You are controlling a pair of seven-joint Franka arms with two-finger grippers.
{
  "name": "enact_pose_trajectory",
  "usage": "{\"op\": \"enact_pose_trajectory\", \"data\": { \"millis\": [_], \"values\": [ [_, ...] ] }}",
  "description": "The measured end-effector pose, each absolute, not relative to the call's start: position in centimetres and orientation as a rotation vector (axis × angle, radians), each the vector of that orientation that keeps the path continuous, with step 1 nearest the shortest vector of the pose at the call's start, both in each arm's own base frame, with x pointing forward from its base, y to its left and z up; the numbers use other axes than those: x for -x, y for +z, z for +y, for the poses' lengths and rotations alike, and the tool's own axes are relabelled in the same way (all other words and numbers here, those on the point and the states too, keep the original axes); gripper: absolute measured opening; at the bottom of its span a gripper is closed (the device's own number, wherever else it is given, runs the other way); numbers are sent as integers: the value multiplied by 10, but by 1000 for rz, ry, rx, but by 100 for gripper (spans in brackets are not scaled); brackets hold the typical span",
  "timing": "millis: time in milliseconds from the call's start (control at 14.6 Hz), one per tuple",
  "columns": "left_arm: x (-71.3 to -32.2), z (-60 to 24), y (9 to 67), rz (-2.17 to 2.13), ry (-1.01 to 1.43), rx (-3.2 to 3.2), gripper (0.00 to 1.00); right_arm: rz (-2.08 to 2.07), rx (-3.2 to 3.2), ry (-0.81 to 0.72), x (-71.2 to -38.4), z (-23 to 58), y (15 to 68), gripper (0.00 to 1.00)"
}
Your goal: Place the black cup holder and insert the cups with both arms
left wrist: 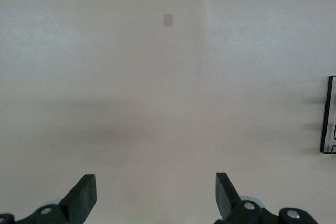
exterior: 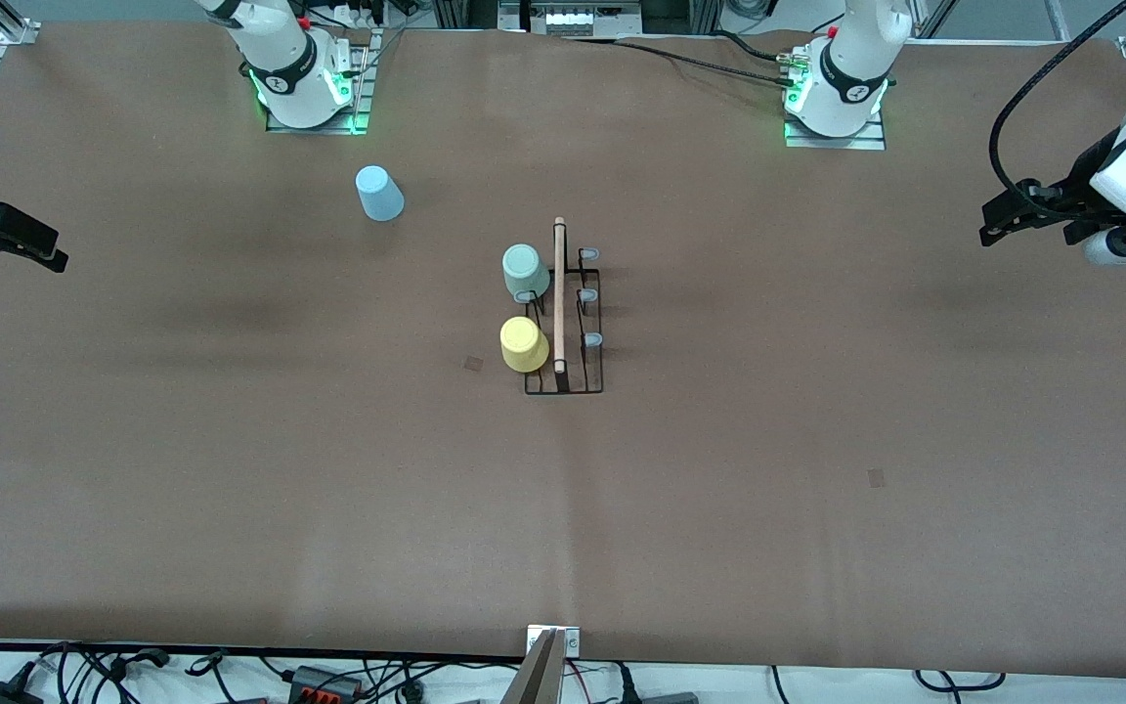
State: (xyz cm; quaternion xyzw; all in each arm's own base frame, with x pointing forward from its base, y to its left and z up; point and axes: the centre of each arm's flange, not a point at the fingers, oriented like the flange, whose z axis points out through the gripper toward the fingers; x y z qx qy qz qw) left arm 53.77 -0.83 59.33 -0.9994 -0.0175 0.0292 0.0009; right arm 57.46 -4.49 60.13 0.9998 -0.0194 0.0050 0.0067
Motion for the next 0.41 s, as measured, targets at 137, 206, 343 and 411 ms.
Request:
{"op": "enact_pose_trajectory", "data": {
  "millis": [137,206,343,411],
  "values": [
    [-538,-8,593,-55,92,3138,100,-60,-3128,14,-575,-44,601,100],
    [-538,-8,593,-55,92,3138,100,-60,-3129,14,-575,-44,601,100],
    [-538,-8,593,-55,92,3138,100,-60,-3129,12,-575,-44,601,100],
    [-538,-8,593,-55,92,3138,100,-59,-3129,12,-575,-44,601,100]
  ]
}}
